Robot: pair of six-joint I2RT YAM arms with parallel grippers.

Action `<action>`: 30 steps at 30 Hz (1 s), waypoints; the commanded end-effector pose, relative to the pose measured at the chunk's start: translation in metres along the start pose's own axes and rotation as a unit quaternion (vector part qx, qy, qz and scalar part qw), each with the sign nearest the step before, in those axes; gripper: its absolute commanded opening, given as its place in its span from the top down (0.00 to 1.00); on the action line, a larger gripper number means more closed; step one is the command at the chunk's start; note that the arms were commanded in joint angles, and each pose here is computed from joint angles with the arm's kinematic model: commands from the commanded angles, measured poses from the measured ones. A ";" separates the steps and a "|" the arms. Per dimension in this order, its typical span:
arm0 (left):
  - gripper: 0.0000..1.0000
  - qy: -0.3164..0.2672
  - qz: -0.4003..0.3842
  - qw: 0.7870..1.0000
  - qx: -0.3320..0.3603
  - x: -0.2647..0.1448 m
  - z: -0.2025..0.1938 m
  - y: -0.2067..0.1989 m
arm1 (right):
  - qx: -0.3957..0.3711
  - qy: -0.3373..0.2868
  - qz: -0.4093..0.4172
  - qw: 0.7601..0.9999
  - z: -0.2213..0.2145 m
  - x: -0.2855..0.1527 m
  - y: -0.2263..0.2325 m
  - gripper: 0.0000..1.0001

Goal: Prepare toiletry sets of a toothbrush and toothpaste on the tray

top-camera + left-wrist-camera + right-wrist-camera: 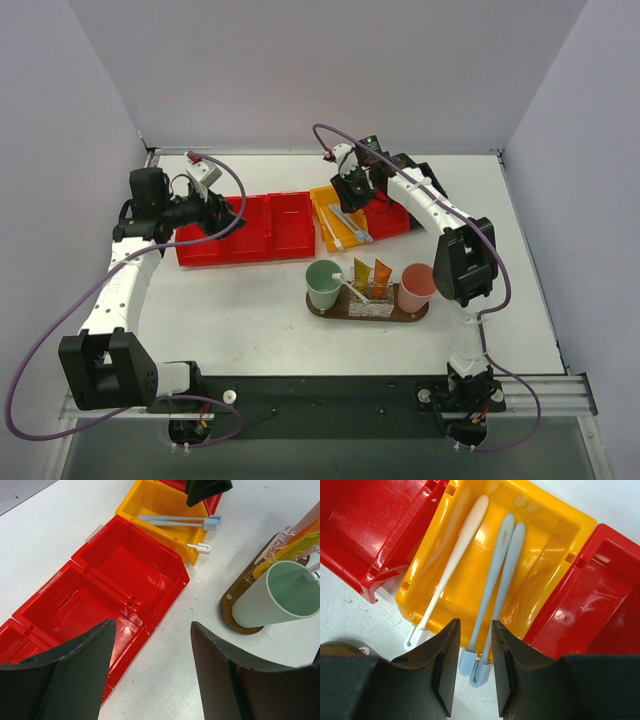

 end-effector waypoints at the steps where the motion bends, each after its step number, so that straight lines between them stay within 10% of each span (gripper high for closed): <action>1: 0.28 -0.002 0.012 1.000 0.022 -0.001 0.003 0.005 | 0.001 0.015 0.020 1.000 -0.003 0.001 0.011 0.73; 30: 0.28 -0.009 0.047 0.999 0.017 -0.002 0.006 0.009 | 0.079 0.060 0.078 0.992 -0.017 0.045 0.031 0.73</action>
Point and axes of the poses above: each gripper's point midway between its finger pads, its own x axis out along the fingers, its own y axis along the line the jaws close on, z = x × y, the point moved 9 cm from there along -x, back along the fingers, and after that the axes turned 12 degrees about -x, right-handed, at the moved point
